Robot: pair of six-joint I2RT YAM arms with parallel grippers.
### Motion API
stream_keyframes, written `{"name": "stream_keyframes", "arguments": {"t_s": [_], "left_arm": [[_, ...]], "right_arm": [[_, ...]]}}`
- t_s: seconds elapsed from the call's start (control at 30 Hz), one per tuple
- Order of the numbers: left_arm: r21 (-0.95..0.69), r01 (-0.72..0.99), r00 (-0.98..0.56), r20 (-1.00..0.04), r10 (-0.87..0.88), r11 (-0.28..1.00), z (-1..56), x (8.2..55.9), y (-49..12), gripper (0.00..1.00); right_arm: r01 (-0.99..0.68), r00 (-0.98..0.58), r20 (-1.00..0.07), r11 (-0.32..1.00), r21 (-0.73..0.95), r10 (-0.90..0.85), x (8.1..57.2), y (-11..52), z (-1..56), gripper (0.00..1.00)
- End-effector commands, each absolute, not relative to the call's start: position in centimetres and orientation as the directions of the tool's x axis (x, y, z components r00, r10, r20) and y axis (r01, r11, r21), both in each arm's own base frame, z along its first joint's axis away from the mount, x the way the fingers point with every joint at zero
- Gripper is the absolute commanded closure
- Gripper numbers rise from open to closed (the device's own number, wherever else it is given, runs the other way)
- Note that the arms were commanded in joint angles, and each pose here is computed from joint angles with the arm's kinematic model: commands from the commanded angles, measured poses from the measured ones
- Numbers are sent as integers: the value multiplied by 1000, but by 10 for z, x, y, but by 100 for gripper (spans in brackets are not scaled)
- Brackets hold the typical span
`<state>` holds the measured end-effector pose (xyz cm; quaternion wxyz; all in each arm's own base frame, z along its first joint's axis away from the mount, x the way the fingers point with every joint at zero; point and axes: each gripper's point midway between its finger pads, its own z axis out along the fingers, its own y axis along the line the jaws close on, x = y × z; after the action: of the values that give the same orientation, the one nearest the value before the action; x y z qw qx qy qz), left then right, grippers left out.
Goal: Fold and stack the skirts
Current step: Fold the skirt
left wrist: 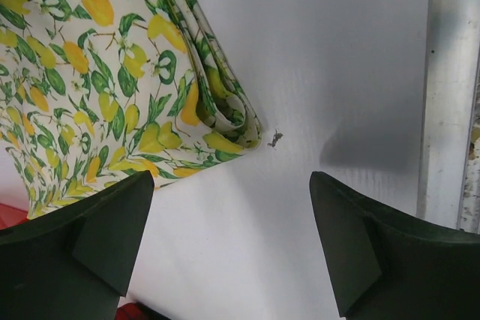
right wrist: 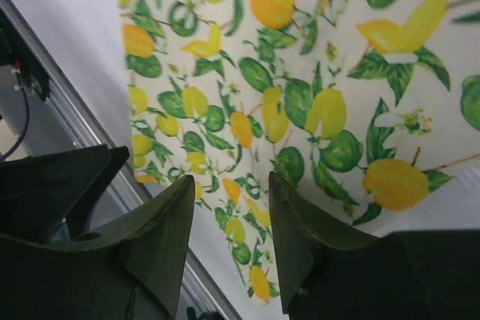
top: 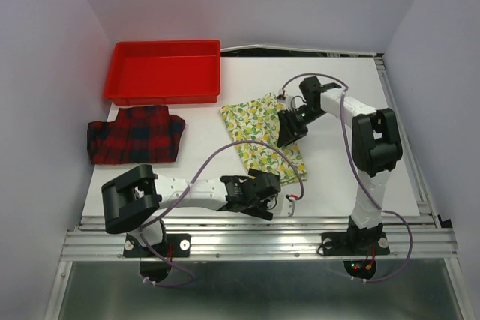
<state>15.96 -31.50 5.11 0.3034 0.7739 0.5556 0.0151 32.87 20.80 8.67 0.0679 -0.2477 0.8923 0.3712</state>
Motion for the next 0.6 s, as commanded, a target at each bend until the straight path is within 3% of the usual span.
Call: {"name": "stream_keyframes", "arguments": {"t_s": [0.0, 0.23, 0.57], "left_arm": [[605, 769, 434, -255, 864, -207, 48, 174, -318, 2], [687, 700, 459, -221, 860, -196, 23, 187, -330, 2], [729, 676, 430, -271, 861, -108, 12, 202, -372, 3]], "right_arm": [[-417, -899, -206, 612, 672, -386, 314, 200, 40, 51], [-341, -919, -93, 652, 677, -383, 297, 192, -3, 53], [-317, -924, -54, 681, 660, -378, 286, 186, -18, 54]]}}
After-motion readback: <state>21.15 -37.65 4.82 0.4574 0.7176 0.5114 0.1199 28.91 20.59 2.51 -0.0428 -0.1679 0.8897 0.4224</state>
